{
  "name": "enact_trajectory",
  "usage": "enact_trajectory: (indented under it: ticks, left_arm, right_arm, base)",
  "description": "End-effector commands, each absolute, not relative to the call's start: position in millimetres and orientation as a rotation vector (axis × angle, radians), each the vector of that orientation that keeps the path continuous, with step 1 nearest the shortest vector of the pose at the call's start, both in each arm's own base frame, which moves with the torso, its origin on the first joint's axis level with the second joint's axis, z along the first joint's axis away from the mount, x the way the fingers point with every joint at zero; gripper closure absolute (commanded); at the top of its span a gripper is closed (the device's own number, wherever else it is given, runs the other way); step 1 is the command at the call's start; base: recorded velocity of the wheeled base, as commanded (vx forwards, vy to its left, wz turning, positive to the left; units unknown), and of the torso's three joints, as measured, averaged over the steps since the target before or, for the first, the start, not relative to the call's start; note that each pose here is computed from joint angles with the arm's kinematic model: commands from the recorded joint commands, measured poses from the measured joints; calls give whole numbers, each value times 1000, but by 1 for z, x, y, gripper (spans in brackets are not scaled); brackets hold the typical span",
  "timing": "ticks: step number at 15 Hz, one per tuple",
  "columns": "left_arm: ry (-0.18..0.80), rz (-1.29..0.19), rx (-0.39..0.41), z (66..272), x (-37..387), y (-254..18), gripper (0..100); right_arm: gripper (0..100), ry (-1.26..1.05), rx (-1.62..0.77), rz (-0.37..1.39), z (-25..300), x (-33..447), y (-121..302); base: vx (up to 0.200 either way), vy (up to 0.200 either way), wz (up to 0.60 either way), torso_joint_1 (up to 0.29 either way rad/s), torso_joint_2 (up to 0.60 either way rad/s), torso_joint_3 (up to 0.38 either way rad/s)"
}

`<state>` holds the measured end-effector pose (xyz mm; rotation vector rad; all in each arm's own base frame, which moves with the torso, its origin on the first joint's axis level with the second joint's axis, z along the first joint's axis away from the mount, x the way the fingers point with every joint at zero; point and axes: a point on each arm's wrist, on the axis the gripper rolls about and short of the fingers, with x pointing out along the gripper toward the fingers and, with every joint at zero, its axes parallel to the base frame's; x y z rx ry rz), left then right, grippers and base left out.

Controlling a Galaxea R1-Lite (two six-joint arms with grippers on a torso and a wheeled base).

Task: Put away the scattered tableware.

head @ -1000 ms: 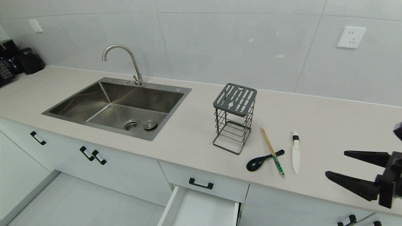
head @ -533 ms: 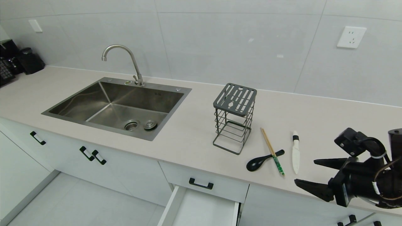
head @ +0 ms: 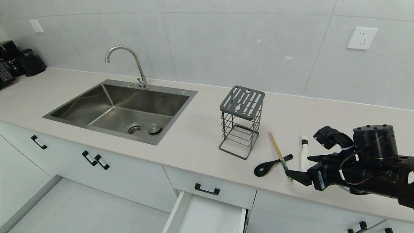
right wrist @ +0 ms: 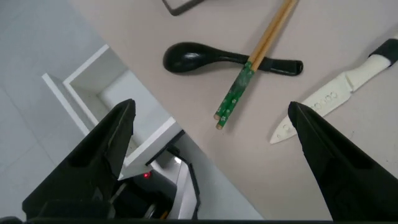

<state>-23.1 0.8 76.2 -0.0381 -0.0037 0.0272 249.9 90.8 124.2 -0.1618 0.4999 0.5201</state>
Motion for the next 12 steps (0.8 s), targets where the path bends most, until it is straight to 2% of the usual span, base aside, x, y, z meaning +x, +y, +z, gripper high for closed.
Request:
enact_trajectory:
  ticks: [1,12]
  left_arm:
    - [-4,28,-38,76,-23,1,0]
    - [-4,28,-38,76,-23,1,0]
  right_arm:
    - [0,561,-171,518,109,262,97]
    - [0,677,-195,457,68,294,118]
  base:
    - [0,0,0,0,0,0]
    - [0,0,0,0,0,0]
